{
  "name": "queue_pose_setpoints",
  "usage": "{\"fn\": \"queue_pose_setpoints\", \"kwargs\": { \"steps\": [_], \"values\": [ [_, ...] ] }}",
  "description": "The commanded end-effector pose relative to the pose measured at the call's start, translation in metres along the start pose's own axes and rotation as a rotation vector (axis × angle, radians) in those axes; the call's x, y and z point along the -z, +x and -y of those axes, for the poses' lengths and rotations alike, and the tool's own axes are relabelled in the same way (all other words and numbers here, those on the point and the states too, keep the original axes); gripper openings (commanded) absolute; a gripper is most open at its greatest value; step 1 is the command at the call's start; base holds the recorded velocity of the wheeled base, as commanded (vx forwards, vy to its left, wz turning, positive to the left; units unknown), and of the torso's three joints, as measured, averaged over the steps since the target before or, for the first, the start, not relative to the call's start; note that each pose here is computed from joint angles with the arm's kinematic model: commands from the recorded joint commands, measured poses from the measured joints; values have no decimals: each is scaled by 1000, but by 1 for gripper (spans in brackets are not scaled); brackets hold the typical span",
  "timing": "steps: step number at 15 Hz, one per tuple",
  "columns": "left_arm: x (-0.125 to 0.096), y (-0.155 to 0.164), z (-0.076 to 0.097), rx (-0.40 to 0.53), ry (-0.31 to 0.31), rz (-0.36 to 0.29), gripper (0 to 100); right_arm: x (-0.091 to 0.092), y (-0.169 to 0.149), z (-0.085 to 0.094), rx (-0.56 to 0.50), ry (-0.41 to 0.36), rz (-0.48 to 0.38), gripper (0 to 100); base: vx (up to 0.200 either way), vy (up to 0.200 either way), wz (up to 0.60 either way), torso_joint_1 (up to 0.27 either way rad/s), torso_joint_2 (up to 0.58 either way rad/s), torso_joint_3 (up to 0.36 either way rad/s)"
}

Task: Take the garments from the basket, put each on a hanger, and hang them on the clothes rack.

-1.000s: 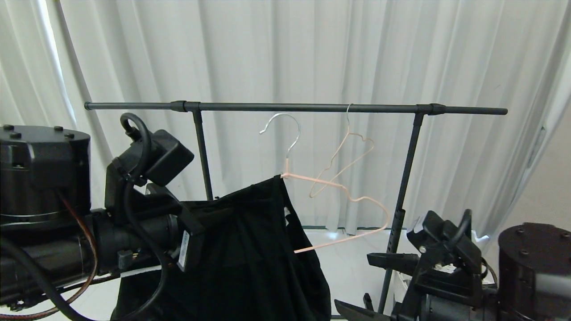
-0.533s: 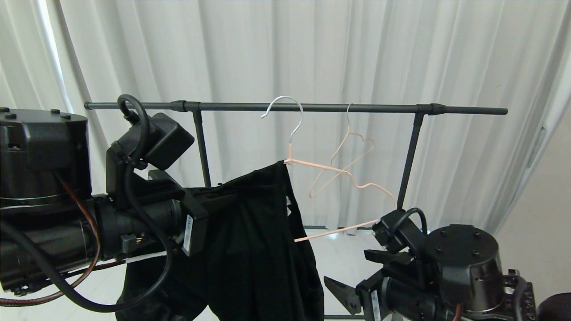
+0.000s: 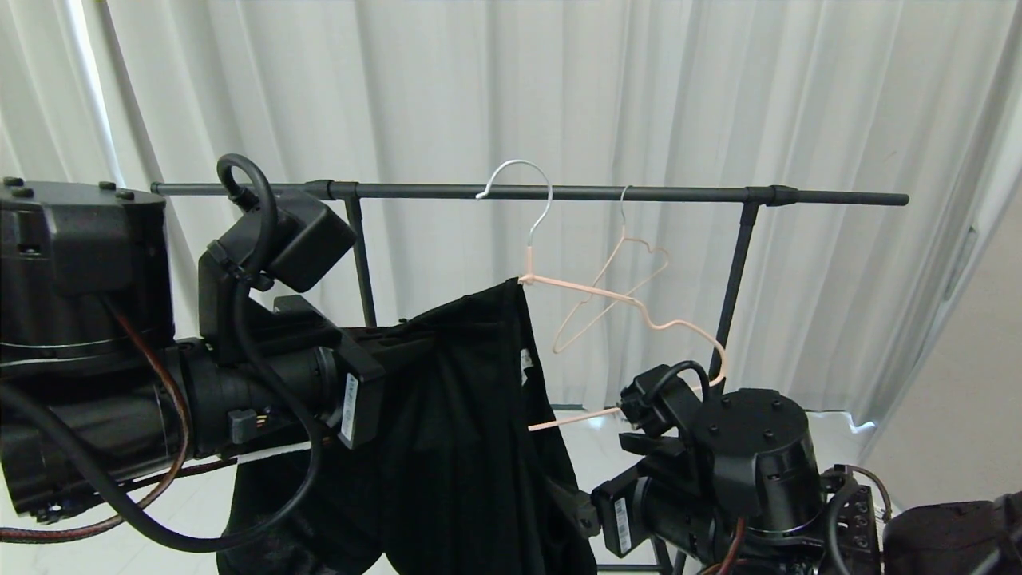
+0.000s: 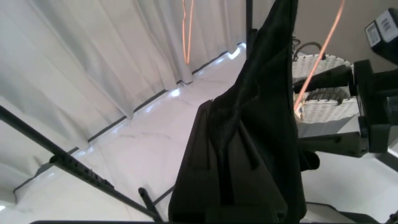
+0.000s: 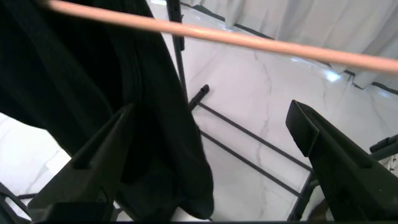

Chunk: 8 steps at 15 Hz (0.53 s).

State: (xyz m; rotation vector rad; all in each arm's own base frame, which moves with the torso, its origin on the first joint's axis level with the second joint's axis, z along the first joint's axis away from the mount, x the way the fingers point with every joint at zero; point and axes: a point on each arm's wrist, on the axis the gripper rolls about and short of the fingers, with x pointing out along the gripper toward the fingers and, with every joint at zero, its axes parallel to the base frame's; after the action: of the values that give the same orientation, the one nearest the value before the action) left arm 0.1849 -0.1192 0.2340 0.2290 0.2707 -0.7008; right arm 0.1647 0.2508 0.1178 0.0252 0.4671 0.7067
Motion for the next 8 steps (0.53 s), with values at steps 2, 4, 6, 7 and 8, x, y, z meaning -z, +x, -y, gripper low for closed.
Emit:
{"fn": "queue_pose_setpoints", "kwargs": {
  "steps": [2,4,6,7,8],
  "values": [
    [-1,-1,1,-1,-4,4,0,2,1,0,14,-3,-5,100,0,0,0,0,0,0],
    [-2,-1,1,-2,-3,9,0,6,1,2,27,-8,-15,100,0,0,0,0,0,0],
    [-2,0,0,-5,-4,8,0,8,-1,-4,9,-16,-18,100,0,0,0,0,0,0],
    [-2,0,0,-4,-4,7,0,9,-2,-6,1,-20,-21,100,0,0,0,0,0,0],
    [-3,1,0,-6,-3,14,0,11,-3,-8,-3,-25,-26,100,0,0,0,0,0,0]
  ]
}}
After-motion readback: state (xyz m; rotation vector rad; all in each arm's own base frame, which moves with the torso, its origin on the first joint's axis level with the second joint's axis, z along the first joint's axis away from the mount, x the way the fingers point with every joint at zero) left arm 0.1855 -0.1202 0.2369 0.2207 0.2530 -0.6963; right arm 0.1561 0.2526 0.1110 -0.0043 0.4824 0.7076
